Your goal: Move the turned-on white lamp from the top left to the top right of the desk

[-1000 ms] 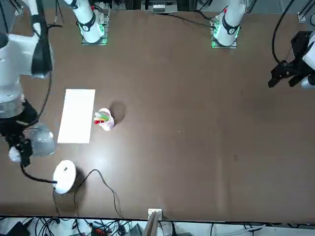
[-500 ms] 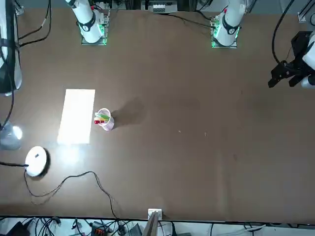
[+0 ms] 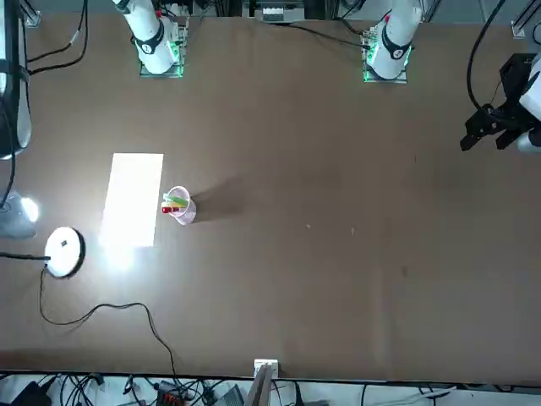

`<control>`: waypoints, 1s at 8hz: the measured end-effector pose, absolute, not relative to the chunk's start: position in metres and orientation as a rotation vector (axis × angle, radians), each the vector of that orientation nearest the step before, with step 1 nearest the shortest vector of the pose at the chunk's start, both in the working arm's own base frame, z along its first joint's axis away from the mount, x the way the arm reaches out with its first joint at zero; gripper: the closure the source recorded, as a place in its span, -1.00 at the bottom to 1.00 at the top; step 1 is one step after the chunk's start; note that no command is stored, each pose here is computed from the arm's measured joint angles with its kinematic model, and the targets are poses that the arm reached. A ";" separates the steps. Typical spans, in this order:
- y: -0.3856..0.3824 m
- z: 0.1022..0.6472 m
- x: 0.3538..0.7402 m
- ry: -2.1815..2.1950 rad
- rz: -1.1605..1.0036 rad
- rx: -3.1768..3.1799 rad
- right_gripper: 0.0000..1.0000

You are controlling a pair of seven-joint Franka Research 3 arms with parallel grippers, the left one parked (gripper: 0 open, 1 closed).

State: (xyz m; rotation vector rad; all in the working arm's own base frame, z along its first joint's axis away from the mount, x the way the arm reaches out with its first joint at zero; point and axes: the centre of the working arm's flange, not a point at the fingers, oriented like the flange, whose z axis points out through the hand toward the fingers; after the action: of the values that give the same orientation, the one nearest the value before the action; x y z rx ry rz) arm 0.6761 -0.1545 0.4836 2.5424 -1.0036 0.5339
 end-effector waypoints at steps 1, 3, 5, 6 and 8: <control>-0.152 0.482 0.675 -1.019 0.518 2.537 -0.44; -0.152 0.482 0.675 -1.041 0.522 2.519 -0.44; -0.144 0.482 0.677 -1.066 0.549 2.488 -0.44; -0.137 0.482 0.678 -1.093 0.562 2.479 -0.44; -0.127 0.476 0.679 -1.113 0.558 2.477 -0.44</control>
State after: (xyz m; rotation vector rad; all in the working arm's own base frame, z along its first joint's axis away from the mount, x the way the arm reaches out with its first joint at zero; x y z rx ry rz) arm 0.6793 -0.1265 0.4757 2.4774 -1.1133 0.5581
